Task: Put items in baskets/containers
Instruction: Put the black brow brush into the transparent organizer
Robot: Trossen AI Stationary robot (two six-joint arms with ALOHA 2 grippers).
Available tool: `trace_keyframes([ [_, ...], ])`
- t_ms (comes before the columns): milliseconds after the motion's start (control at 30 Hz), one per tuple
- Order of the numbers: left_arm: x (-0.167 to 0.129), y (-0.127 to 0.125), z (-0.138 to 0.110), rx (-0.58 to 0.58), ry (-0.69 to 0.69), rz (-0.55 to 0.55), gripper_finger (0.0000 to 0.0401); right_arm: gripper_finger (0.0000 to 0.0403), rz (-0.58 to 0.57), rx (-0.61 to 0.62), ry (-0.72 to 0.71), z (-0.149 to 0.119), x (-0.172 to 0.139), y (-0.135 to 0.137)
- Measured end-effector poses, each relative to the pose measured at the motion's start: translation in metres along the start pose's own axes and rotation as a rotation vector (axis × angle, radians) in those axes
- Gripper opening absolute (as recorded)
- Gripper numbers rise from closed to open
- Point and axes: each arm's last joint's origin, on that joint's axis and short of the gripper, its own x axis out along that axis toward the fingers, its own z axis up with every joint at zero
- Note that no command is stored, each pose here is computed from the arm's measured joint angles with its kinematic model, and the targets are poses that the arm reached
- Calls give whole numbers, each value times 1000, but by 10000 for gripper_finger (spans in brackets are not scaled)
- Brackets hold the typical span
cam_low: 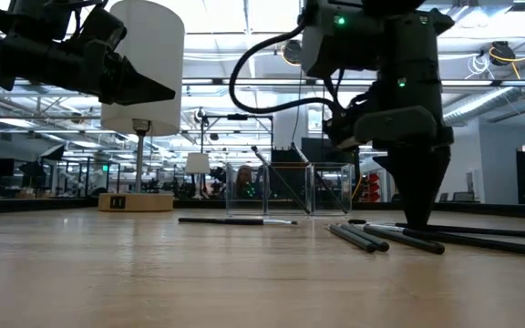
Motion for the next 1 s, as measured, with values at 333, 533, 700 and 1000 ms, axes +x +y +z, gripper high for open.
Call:
trace_keyframes([
  [333,0,0,0,0,0,0,42,1,4,8,-71,-2,-18,-4],
  [533,0,0,0,0,0,0,42,0,26,-4,-337,-2,-51,-5],
  [700,0,0,0,0,1,-1,42,0,112,-42,-478,-1,-76,-2],
  [1000,0,0,0,0,1,-1,42,0,178,-210,-931,7,-134,-2],
])
